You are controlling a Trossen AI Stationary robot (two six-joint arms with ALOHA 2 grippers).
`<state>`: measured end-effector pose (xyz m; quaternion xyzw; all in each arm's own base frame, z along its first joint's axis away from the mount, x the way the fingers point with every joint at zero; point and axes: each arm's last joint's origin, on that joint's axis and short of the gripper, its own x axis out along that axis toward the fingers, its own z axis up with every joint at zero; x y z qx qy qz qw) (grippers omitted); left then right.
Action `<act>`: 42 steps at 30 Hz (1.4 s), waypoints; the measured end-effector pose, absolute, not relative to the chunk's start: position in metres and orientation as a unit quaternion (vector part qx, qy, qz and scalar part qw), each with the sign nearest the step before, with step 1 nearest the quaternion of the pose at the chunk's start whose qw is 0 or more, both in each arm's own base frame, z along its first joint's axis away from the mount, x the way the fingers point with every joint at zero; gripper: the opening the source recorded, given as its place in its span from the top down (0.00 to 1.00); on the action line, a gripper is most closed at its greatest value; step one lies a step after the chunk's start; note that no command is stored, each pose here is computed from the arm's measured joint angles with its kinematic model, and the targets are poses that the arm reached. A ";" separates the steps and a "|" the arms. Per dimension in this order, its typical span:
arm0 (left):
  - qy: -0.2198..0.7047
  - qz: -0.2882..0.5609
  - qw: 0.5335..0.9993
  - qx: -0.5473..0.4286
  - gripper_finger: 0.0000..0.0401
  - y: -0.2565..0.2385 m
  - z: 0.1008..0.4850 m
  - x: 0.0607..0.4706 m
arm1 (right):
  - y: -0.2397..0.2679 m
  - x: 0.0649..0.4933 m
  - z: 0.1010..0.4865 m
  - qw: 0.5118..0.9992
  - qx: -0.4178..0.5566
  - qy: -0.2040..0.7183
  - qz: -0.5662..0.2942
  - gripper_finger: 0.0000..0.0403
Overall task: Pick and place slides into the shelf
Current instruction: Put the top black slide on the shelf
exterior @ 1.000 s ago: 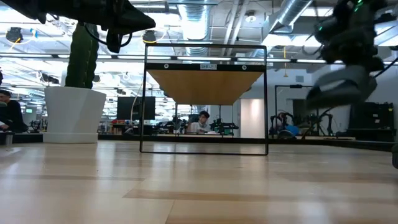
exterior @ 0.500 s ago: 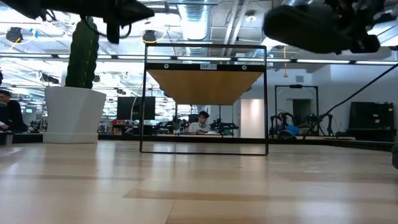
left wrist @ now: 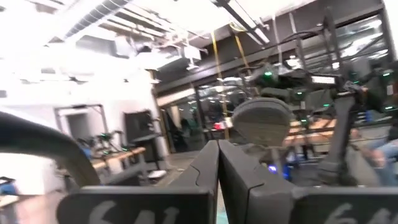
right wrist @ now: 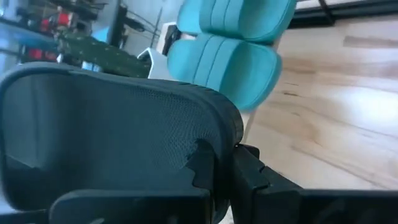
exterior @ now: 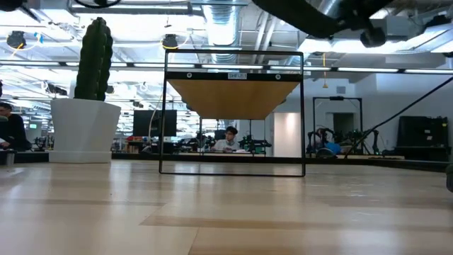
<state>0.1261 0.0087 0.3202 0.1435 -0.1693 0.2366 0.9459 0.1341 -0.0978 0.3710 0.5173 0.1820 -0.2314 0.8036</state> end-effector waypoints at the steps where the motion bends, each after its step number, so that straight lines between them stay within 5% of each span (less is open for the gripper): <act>1: -0.170 0.245 0.943 0.149 1.00 0.009 0.321 0.122 | -0.096 0.141 0.370 0.799 0.522 0.181 -0.237 0.97; 16: -0.199 0.279 0.926 0.160 1.00 0.011 0.329 0.088 | -0.072 0.240 0.326 0.721 0.596 0.264 -0.236 0.97; 42: -0.195 0.281 0.926 0.157 1.00 0.012 0.328 0.082 | -0.091 0.268 0.283 0.673 0.604 0.351 -0.244 0.98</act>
